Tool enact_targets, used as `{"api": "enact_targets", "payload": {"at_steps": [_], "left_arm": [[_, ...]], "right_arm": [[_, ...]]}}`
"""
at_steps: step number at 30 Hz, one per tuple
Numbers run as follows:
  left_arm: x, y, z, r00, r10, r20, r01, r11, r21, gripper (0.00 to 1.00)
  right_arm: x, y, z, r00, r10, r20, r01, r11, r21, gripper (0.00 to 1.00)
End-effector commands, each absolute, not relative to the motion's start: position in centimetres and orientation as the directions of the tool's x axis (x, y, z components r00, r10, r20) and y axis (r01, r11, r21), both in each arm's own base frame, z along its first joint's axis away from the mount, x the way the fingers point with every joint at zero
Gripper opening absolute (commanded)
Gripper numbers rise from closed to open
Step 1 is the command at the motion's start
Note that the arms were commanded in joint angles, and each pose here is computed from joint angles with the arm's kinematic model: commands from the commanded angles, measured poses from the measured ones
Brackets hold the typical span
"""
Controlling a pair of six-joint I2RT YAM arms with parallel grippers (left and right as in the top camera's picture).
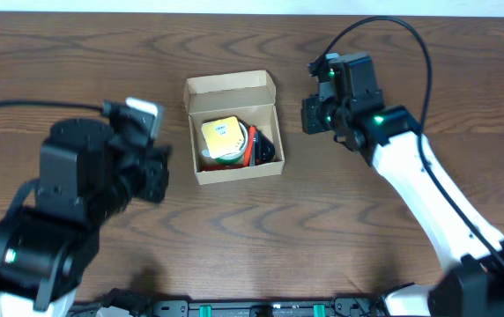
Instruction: Pack container
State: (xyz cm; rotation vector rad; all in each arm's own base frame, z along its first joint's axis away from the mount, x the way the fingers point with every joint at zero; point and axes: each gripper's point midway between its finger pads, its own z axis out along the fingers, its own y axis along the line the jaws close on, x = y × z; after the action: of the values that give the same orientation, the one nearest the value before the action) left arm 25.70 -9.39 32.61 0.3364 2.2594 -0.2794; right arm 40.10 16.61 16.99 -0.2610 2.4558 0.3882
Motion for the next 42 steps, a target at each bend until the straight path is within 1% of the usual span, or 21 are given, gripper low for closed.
{"api": "enact_targets", "payload": {"at_steps": [1,3,8,14,18,22,25,29,34,38,42], "left_arm": [[28.5,-8.8,30.8,-0.691,0.071,-0.719,0.25,0.957,-0.145,0.06],[30.4,-9.0,29.9,-0.717,0.016,-0.697,0.219,0.954,-0.203,0.06],[35.3,-8.7,26.3,-0.775,-0.09,-0.626,0.113,0.954,-0.277,0.06],[40.3,-8.4,19.2,-0.866,-0.204,-0.457,0.012,0.905,-0.425,0.06],[42.7,-8.0,13.9,-0.903,-0.307,-0.3,-0.098,0.829,-0.551,0.06],[44.5,-7.8,9.1,-0.91,-0.39,-0.143,-0.208,0.726,-0.655,0.06],[45.3,-8.8,6.4,-0.914,-0.405,-0.04,-0.252,0.64,-0.726,0.06],[45.6,-10.2,3.4,-0.912,-0.404,0.066,-0.311,0.577,-0.755,0.06],[45.9,-10.9,2.6,-0.914,-0.395,0.087,-0.315,0.562,-0.764,0.06],[47.3,-11.4,4.1,-0.913,-0.403,0.061,-0.284,0.522,-0.804,0.06],[48.4,-11.9,5.6,-0.922,-0.388,0.024,-0.239,0.516,-0.823,0.06]], "right_arm": [[41.0,17.8,14.9,-0.804,-0.092,-0.588,-0.328,0.893,0.309,0.01],[41.8,18.1,14.0,-0.808,-0.077,-0.584,-0.332,0.879,0.343,0.01],[44.1,17.4,11.0,-0.836,0.005,-0.548,-0.271,0.865,0.422,0.01],[45.8,17.4,7.4,-0.875,0.095,-0.475,-0.214,0.804,0.554,0.01],[46.8,18.0,5.5,-0.888,0.158,-0.431,-0.172,0.755,0.632,0.01],[47.4,18.8,4.0,-0.897,0.19,-0.398,-0.157,0.707,0.689,0.01],[48.1,19.6,3.6,-0.898,0.205,-0.39,-0.161,0.671,0.724,0.01],[49.0,20.5,3.4,-0.904,0.203,-0.377,-0.172,0.635,0.754,0.01],[50.2,21.2,4.2,-0.9,0.204,-0.386,-0.189,0.615,0.766,0.01],[50.6,21.8,5.6,-0.895,0.191,-0.403,-0.226,0.584,0.78,0.01],[50.7,22.3,6.6,-0.894,0.176,-0.411,-0.255,0.554,0.793,0.01]]}}
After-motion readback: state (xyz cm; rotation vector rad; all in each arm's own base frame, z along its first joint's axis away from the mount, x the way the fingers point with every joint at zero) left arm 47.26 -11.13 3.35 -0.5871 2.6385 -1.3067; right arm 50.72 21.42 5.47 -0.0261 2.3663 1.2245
